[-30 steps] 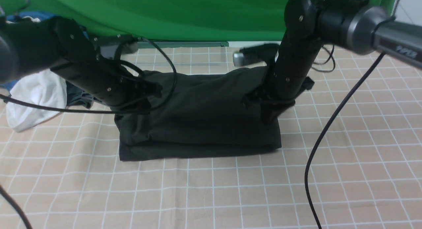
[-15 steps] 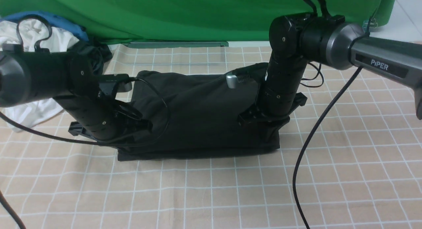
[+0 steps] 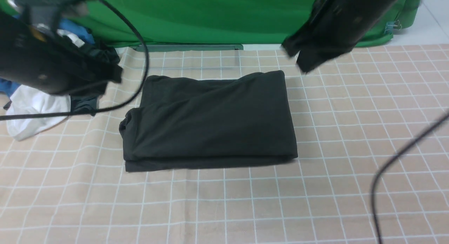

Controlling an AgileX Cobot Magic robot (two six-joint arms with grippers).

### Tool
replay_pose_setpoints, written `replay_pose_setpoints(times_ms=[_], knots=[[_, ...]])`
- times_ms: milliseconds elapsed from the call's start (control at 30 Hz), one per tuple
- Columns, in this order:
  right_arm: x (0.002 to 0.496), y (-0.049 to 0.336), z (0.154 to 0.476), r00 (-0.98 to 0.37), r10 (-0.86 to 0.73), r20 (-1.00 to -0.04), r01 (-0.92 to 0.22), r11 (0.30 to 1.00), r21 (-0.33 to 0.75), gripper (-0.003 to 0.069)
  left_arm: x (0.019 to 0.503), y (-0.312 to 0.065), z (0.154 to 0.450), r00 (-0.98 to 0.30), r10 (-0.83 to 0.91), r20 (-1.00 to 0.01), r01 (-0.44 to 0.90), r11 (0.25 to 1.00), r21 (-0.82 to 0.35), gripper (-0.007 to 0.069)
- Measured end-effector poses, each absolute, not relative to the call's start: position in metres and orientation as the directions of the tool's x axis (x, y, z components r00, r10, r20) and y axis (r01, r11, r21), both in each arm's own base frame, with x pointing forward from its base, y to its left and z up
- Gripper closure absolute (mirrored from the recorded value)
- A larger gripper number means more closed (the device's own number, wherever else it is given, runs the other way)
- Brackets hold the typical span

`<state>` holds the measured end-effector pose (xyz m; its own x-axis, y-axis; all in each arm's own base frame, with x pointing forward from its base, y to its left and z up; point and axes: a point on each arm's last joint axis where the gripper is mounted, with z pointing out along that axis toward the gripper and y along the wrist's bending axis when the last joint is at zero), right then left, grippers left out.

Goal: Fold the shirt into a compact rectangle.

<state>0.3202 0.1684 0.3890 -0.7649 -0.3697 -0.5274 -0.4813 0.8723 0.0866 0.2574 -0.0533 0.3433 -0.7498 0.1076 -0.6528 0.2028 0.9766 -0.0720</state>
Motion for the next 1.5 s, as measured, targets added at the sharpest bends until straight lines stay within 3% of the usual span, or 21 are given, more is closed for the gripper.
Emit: replay_pose_setpoints(times_ms=[100,233,367,500,733,900,1200,1500], knots=[[0.282,0.149,0.435,-0.658,-0.325,-0.679,-0.488,0.871,0.056,0.0622,0.222,-0.047,0.371,-0.668,0.091,-0.738,0.210,0.975,-0.070,0.0606],[0.233,0.120,0.468,-0.484,-0.256,-0.837,-0.473,0.881,0.004,0.0622,0.168,-0.037,0.392,-0.556,0.061,-0.829,0.213,0.975,-0.070,0.0606],[0.180,0.088,0.463,-0.289,-0.206,-0.935,-0.447,0.893,-0.058,0.0622,0.122,-0.029,0.387,-0.493,0.010,-0.870,0.202,0.974,-0.103,0.0606],[0.126,0.061,0.436,-0.058,-0.077,-0.995,-0.435,0.900,-0.045,0.0622,0.080,-0.021,0.363,-0.414,-0.050,-0.909,0.192,0.971,-0.140,0.0606],[0.061,0.031,0.382,0.324,0.143,-0.935,-0.446,0.895,-0.018,0.0622,0.053,-0.019,0.320,-0.364,-0.127,-0.923,0.205,0.956,-0.212,0.0606],[0.039,0.021,0.362,0.463,0.213,-0.860,-0.450,0.893,-0.021,0.0615,0.055,-0.020,0.304,-0.336,-0.166,-0.927,0.208,0.947,-0.245,0.0606],[0.032,0.018,0.361,0.502,0.232,-0.833,-0.450,0.893,-0.023,0.0506,0.059,-0.018,0.315,-0.196,-0.207,-0.959,0.220,0.943,-0.248,0.0606],[0.032,0.018,0.361,0.499,0.235,-0.834,-0.452,0.892,-0.019,0.0461,0.059,-0.018,0.315,-0.193,-0.195,-0.962,0.217,0.947,-0.235,0.0606]])
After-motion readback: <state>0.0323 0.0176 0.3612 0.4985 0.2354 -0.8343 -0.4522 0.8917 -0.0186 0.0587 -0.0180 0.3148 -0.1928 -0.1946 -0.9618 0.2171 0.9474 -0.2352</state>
